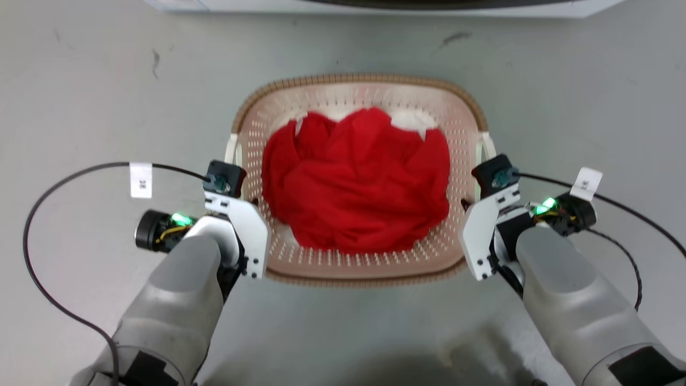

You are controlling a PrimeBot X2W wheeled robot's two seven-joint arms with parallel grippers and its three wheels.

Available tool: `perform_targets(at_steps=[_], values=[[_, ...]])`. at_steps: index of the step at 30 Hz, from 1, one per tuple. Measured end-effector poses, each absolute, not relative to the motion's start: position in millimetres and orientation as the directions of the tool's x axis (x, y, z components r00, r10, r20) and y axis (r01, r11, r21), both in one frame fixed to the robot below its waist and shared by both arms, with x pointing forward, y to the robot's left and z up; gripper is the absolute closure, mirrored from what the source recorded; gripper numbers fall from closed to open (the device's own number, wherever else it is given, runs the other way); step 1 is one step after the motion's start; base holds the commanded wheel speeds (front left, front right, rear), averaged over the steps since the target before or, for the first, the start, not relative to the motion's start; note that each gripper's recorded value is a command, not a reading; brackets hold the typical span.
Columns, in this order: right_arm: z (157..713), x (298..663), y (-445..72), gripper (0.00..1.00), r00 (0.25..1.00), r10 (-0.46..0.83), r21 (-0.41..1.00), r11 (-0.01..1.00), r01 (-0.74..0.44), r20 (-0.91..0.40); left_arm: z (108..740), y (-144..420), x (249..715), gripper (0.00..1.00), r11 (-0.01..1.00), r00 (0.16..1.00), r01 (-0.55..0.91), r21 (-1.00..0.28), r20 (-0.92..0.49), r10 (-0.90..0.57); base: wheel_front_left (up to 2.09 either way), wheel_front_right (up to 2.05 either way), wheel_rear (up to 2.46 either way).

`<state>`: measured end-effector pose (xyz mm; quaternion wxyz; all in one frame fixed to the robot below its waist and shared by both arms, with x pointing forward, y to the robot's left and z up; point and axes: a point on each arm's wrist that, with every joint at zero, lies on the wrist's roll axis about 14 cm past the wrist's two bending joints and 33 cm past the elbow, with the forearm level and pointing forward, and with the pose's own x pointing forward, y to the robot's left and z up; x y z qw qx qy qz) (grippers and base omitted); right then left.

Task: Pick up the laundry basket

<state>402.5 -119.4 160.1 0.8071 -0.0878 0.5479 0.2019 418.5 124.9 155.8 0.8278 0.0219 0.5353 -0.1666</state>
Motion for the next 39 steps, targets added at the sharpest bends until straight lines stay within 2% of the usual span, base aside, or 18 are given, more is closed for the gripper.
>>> perform_targets(at_steps=[8,39], values=[[187,389,-117,1.0,0.307,0.228,0.079,0.899,-0.431,-0.924,181,127,401,1.0,0.946,0.347,0.291,-0.141,-0.906,-0.242,0.0,0.0,0.0],[274,319,-106,1.0,0.322,0.233,0.057,0.879,-0.473,-0.917,265,133,321,1.0,0.949,0.335,0.289,-0.13,-0.915,-0.227,0.0,0.0,0.0]])
